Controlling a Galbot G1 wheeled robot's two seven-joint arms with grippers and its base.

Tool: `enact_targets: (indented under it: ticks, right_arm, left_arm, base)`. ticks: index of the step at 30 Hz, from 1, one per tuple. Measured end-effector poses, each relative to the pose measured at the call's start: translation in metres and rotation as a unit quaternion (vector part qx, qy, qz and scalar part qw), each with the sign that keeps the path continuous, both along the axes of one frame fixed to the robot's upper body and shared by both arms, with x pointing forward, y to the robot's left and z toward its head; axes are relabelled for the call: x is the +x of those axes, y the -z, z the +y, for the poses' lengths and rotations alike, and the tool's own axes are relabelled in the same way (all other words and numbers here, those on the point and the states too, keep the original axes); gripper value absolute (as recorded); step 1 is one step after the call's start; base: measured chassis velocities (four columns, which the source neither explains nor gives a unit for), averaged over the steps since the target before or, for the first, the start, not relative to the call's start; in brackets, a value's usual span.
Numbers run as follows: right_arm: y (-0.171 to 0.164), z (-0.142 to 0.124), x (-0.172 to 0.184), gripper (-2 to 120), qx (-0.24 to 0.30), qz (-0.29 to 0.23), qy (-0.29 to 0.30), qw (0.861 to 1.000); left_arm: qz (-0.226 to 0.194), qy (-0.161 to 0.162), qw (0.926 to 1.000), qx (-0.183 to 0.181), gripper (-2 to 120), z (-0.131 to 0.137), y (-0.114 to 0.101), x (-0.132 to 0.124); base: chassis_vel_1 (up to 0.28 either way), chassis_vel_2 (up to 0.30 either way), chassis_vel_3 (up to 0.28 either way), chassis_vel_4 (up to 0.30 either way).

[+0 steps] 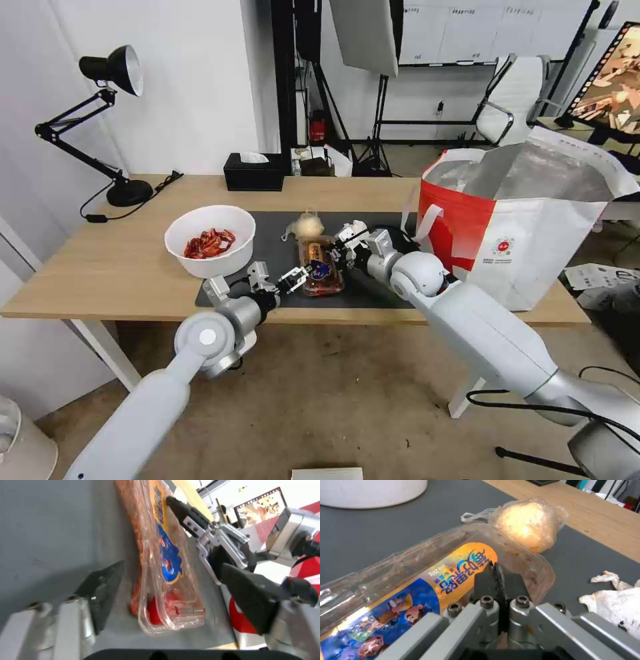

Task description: Pick up the trash from the table and place it into the takeout bag.

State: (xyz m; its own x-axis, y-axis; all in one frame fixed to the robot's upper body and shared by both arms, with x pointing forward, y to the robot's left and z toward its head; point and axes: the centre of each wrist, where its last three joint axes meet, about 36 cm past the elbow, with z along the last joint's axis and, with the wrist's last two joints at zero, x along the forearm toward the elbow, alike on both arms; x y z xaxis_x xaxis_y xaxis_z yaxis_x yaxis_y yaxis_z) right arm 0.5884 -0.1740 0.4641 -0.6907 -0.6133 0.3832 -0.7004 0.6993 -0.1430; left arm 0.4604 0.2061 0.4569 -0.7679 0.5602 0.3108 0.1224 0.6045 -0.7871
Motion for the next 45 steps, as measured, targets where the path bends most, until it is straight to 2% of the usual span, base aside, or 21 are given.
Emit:
enact_targets:
  ticks: [6,9,13,18,19,22,23,24,25,27,28,30,31,33,38,39,40,41,43,44,45]
  right_arm:
    - [0.000,0.001,0.000,0,0.001,-0.001,0.002,1.000]
    - [0.000,0.002,0.000,0,0.003,-0.001,0.004,1.000]
    - [-0.001,0.002,0.000,0,0.004,-0.002,0.004,1.000]
    - [-0.003,0.003,-0.003,0,0.007,-0.003,0.002,1.000]
    - [-0.003,0.003,-0.003,0,0.007,-0.003,0.002,1.000]
    - [-0.003,0.003,-0.005,0,0.024,-0.001,0.009,1.000]
    - [-0.003,0.003,-0.006,0,0.052,0.001,0.016,0.998]
    - [-0.007,0.005,-0.011,0,0.116,0.010,0.032,0.993]
    - [-0.007,0.005,-0.011,0,0.116,0.010,0.032,0.993]
    - [-0.015,0.007,-0.022,8,0.216,0.025,0.061,0.974]
    - [-0.015,0.007,-0.022,8,0.216,0.025,0.061,0.974]
    - [-0.016,0.001,-0.047,21,0.306,0.017,0.092,0.947]
    - [-0.016,0.001,-0.047,21,0.306,0.017,0.092,0.947]
    - [-0.008,-0.012,-0.079,31,0.336,-0.004,0.114,0.935]
    - [-0.003,-0.031,-0.116,43,0.331,-0.033,0.137,0.933]
    - [-0.003,-0.035,-0.124,47,0.328,-0.038,0.140,0.933]
    - [-0.002,-0.043,-0.142,59,0.317,-0.046,0.145,0.936]
    - [-0.002,-0.043,-0.142,59,0.317,-0.046,0.145,0.936]
    - [0.001,-0.050,-0.175,69,0.282,-0.062,0.145,0.946]
    - [0.001,-0.050,-0.175,69,0.282,-0.062,0.145,0.946]
    - [0.003,-0.052,-0.188,74,0.265,-0.066,0.145,0.951]
  left_arm:
    - [0.004,0.003,1.0000,-0.003,55,-0.004,0.003,0.001]
    - [0.004,0.004,1.0000,-0.005,40,-0.006,0.005,0.003]
    - [0.003,0.002,1.0000,-0.005,30,-0.006,0.004,0.005]
    - [0.002,-0.003,1.0000,-0.001,7,-0.002,0.005,0.007]
    - [0.002,-0.003,1.0000,-0.001,7,-0.002,0.005,0.007]
    - [0.001,-0.006,1.0000,-0.002,0,-0.002,0.006,0.006]
    - [0.000,-0.008,1.0000,-0.004,0,-0.001,0.007,0.006]
    - [-0.003,-0.011,0.9999,-0.005,0,-0.001,0.007,0.005]
    - [-0.003,-0.011,0.9999,-0.005,0,-0.001,0.007,0.005]
    - [-0.009,-0.014,0.9998,-0.006,0,0.000,0.004,0.003]
    - [-0.009,-0.014,0.9998,-0.006,0,0.000,0.004,0.003]
    - [-0.027,-0.023,0.9994,-0.003,0,0.003,-0.003,-0.001]
    - [-0.027,-0.023,0.9994,-0.003,0,0.003,-0.003,-0.001]
    - [-0.047,-0.031,0.9984,0.006,0,0.007,-0.009,-0.004]
    - [-0.073,-0.046,0.9962,0.012,0,0.012,-0.020,-0.003]
    - [-0.080,-0.049,0.9955,0.014,0,0.014,-0.024,-0.002]
    - [-0.098,-0.056,0.9935,0.017,0,0.017,-0.034,0.002]
    - [-0.098,-0.056,0.9935,0.017,0,0.017,-0.034,0.002]
    - [-0.162,-0.065,0.9842,0.027,0,0.024,-0.075,0.021]
    - [-0.162,-0.065,0.9842,0.027,0,0.024,-0.075,0.021]
    - [-0.196,-0.062,0.9782,0.031,0,0.021,-0.099,0.032]
  base:
    - [0.000,0.000,0.000,0.000]
    - [0.000,0.000,0.000,0.000]
    - [0.000,0.000,0.000,0.000]
    - [0.000,0.000,0.000,0.000]
    - [0.000,0.000,0.000,0.000]
    - [0.000,0.000,0.000,0.000]
    - [0.000,0.000,0.000,0.000]
    - [0.000,0.000,0.000,0.000]
    - [0.000,0.000,0.000,0.000]
    - [0.000,0.000,0.000,0.000]
    - [0.000,0.000,0.000,0.000]
    - [0.000,0.000,0.000,0.000]
    - [0.000,0.000,0.000,0.000]
    - [0.000,0.000,0.000,0.000]
    - [0.000,0.000,0.000,0.000]
    - [0.000,0.000,0.000,0.000]
    - [0.000,0.000,0.000,0.000]
    - [0.000,0.000,0.000,0.000]
    - [0.000,0.000,0.000,0.000]
    - [0.000,0.000,0.000,0.000]
    - [0.000,0.000,0.000,0.000]
